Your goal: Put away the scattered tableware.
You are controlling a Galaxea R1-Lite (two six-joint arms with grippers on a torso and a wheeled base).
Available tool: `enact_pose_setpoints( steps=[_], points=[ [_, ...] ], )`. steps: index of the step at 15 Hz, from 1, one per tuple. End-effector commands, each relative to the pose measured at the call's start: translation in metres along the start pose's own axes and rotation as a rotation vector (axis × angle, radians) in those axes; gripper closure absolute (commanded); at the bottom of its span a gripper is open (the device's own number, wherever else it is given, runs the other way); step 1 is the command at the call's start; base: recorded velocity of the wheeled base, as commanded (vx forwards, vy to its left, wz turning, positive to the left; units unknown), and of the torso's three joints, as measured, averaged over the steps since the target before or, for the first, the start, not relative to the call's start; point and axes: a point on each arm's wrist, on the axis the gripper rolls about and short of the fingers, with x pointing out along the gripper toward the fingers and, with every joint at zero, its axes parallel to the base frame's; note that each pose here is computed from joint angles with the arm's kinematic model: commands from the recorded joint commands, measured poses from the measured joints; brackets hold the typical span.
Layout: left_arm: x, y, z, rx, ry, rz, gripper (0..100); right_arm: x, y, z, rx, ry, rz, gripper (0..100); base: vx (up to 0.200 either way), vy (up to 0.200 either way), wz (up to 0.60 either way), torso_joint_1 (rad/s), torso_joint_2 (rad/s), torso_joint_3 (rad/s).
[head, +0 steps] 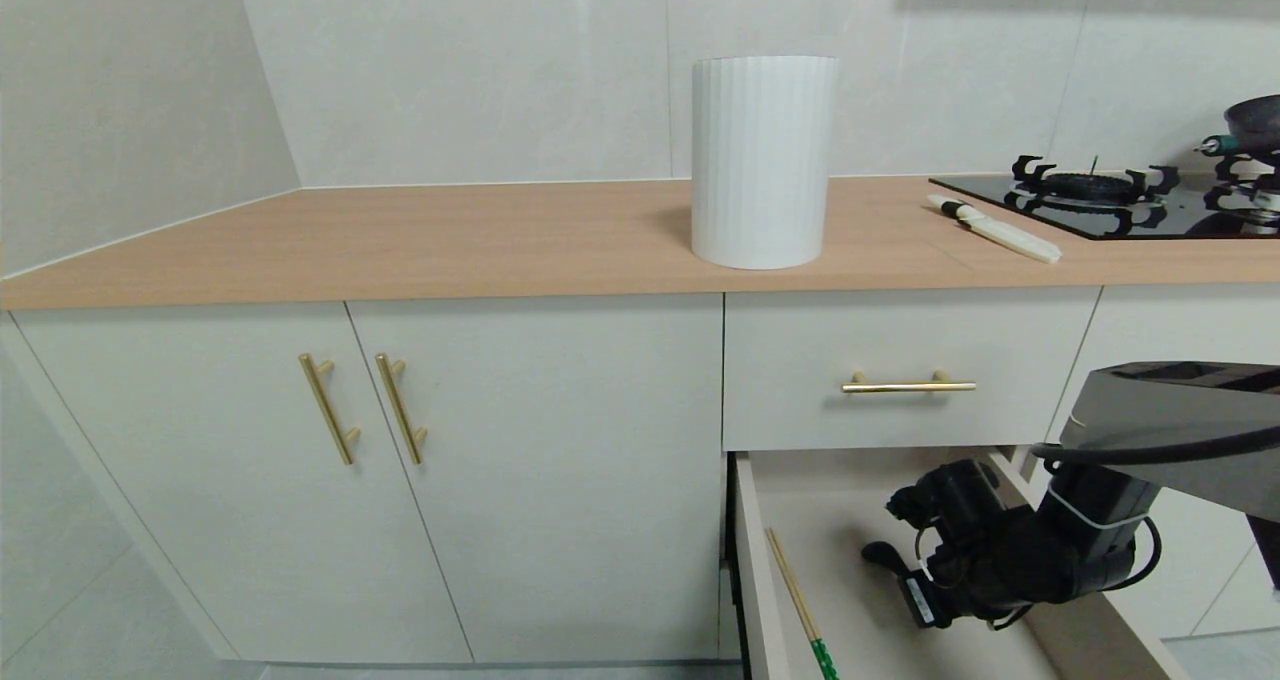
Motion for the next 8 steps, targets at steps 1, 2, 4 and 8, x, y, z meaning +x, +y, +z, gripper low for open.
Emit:
enact_pose_setpoints(
  steps=[1,2,4,8],
  points=[
    [0.0000,0.0000,0.0000,0.000,0.000,0.000,0,-0.0003,0.0001,0.0003,-0.001,-0.002,0.000,0,0.000,0.000,0.00,0.000,0.00,0.000],
    [0.0000,0.0000,0.0000,0.000,0.000,0.000,0,-0.0003,0.0001,0.0003,-0.001,-0.002,0.000,0,0.000,0.000,0.00,0.000,0.00,0.000],
    [0.0000,0.0000,0.0000,0.000,0.000,0.000,0,-0.0003,0.0002,0.0008,0.000,-0.004,0.001,0,0.000,0.000,0.00,0.000,0.00,0.000],
    [0.0000,0.0000,0.0000,0.000,0.000,0.000,0,-0.0020,0.0000,0.0019,0.003,-0.011,0.000,0,0.000,0.000,0.00,0.000,0.00,0.000]
  ],
)
